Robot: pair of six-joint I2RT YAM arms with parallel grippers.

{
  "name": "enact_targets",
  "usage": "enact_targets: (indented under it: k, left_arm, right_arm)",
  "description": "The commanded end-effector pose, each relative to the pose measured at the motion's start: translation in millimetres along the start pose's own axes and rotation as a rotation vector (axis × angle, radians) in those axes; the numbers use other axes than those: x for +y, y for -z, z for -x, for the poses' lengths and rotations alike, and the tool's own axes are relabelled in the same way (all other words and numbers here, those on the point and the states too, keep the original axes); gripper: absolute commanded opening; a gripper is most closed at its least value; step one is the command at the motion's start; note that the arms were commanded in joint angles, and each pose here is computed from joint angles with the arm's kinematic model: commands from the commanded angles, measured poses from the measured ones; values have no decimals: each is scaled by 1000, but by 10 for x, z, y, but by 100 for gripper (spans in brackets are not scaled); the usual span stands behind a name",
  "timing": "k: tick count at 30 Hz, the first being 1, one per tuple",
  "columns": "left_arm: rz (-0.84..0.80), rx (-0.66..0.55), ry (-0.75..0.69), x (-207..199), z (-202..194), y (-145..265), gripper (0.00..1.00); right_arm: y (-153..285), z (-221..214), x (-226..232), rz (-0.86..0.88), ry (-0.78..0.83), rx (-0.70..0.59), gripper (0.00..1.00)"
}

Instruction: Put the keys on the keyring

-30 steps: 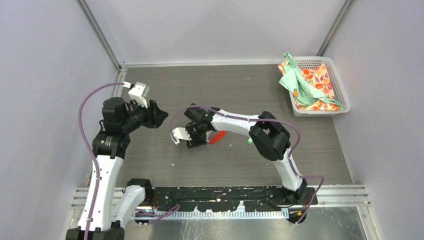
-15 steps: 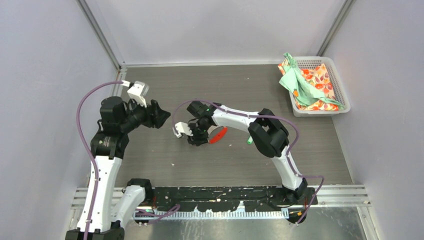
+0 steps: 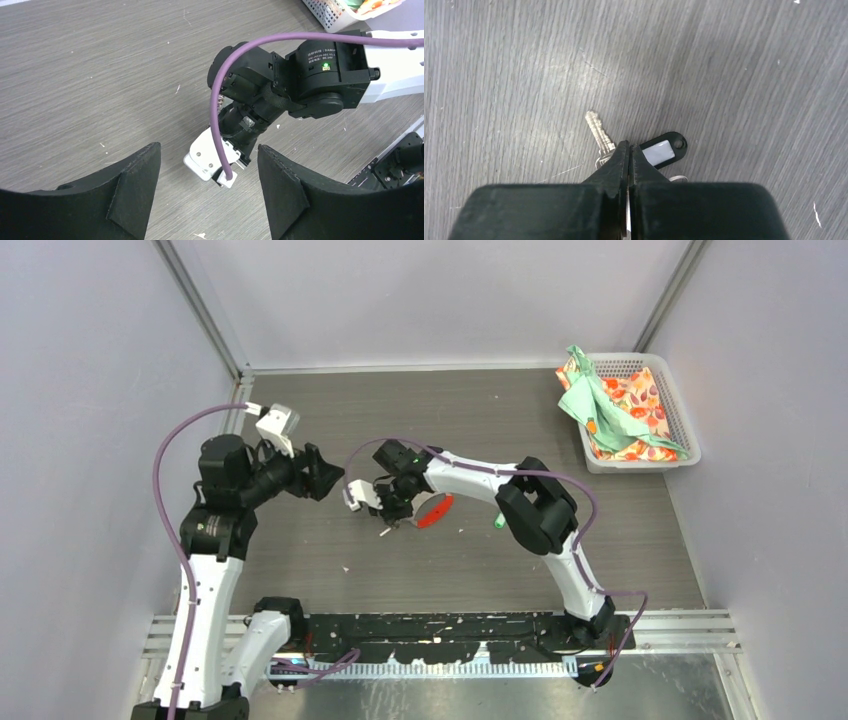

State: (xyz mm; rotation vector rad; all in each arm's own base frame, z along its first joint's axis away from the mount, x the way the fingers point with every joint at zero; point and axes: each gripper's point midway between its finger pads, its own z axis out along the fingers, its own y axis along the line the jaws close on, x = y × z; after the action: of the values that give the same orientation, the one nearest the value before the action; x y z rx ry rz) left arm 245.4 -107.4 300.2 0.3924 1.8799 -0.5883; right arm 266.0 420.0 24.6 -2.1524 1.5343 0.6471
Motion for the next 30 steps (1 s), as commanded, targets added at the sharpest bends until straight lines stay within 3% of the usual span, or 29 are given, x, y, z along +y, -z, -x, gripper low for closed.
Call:
enact_targets:
  k: [1,9,14,17,19,23,26,30]
  left_arm:
    - [-15,-27,-70,-59,90,91,72]
    - [-73,48,-196,-78,-311,107,69]
    - [-139,29,-209,-225,-332,169,69]
    - [-188,49,-246,-274,-429,169,68]
    - [-249,81,-314,-306,-602,157,69]
    - [-360,149,-427,-256,-1043,19,69]
    - [-465,217,-588,-194,-1334,-124,70]
    - [-591,382,-771,-158,-1591,-452,71]
  right_arm:
    - [-46,23,-5,-44,-60,-30,1]
    - [222,381,-199,-158,-112,-174,1]
    - [497,611,-329,-243,-184,-280,1]
    - [707,655,-390,-289,-209,-327,11]
    - [861,668,-414,-331,-223,-367,30]
    - [1161,576,-367,-398,-291,-421,42]
    - [1403,415,-371,-513,-382,-480,62]
    - [1633,232,-346,-605,-526,-550,66]
